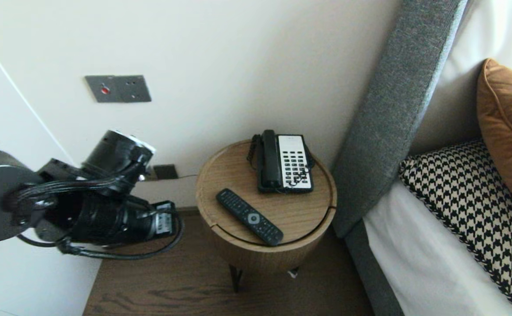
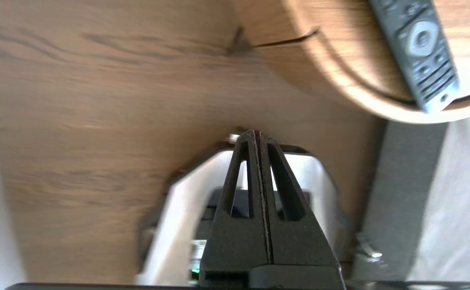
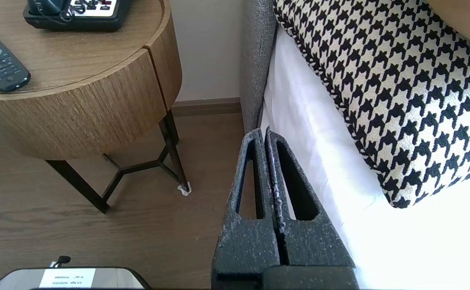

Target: Open the nightstand drawer

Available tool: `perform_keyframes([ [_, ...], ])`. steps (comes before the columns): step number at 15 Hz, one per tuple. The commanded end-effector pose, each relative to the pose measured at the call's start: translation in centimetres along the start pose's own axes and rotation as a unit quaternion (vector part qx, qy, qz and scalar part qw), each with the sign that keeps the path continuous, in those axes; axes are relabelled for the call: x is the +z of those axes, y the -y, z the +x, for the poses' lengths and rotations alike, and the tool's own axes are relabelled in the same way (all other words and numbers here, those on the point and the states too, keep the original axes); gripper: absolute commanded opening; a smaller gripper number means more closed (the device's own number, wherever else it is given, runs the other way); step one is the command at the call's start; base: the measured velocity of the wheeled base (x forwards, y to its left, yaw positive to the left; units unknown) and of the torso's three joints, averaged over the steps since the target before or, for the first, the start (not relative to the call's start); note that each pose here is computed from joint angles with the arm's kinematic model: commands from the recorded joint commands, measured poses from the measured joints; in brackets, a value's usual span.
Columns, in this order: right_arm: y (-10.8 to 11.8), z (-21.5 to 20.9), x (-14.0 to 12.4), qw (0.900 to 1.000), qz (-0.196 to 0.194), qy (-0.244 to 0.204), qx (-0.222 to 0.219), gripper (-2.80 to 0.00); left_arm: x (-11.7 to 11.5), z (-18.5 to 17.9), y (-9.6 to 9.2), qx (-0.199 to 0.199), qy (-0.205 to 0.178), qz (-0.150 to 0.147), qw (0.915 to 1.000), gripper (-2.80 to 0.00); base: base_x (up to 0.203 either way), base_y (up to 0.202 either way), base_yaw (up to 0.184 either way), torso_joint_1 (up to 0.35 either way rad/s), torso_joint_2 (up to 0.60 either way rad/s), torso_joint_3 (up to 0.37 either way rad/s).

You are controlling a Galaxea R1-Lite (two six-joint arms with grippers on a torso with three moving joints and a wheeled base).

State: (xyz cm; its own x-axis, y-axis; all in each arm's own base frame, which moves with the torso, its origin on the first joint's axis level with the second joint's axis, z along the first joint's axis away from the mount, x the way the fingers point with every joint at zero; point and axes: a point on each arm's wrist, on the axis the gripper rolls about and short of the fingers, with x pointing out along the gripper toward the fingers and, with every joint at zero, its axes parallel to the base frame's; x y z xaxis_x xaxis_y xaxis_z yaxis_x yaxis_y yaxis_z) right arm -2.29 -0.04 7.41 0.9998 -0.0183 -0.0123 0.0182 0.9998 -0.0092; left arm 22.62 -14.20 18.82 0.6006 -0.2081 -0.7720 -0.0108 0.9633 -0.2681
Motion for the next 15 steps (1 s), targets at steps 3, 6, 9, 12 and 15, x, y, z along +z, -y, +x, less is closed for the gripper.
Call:
perform_keyframes([
  [3, 0.0, 0.0, 0.0, 1.000, 0.000, 0.002, 0.000, -2.80, -0.2, 6.0, 4.6, -0.010, -0.024, -0.002, 0.9997, -2.80, 0.000, 0.000, 0.000, 0.000, 0.00, 0.000],
  [6, 0.0, 0.0, 0.0, 1.000, 0.000, 0.002, 0.000, -2.80, -0.5, 7.4, 6.0, -0.010, -0.022, 0.006, 0.9997, -2.80, 0.000, 0.000, 0.000, 0.000, 0.00, 0.000],
  [9, 0.0, 0.0, 0.0, 1.000, 0.000, 0.002, 0.000, -2.80, -1.0, 8.6, 6.9, -0.006, -0.003, 0.013, 0.9999, -2.80, 0.000, 0.000, 0.000, 0.000, 0.00, 0.000],
  [12, 0.0, 0.0, 0.0, 1.000, 0.000, 0.002, 0.000, -2.80, -1.7, 9.7, 7.3, 0.010, 0.006, 0.017, 0.9998, -2.80, 0.000, 0.000, 0.000, 0.000, 0.00, 0.000],
  [15, 0.0, 0.0, 0.0, 1.000, 0.000, 0.002, 0.000, -2.80, -2.0, 10.3, 7.8, 0.010, 0.018, 0.013, 0.9997, -2.80, 0.000, 0.000, 0.000, 0.000, 0.00, 0.000],
])
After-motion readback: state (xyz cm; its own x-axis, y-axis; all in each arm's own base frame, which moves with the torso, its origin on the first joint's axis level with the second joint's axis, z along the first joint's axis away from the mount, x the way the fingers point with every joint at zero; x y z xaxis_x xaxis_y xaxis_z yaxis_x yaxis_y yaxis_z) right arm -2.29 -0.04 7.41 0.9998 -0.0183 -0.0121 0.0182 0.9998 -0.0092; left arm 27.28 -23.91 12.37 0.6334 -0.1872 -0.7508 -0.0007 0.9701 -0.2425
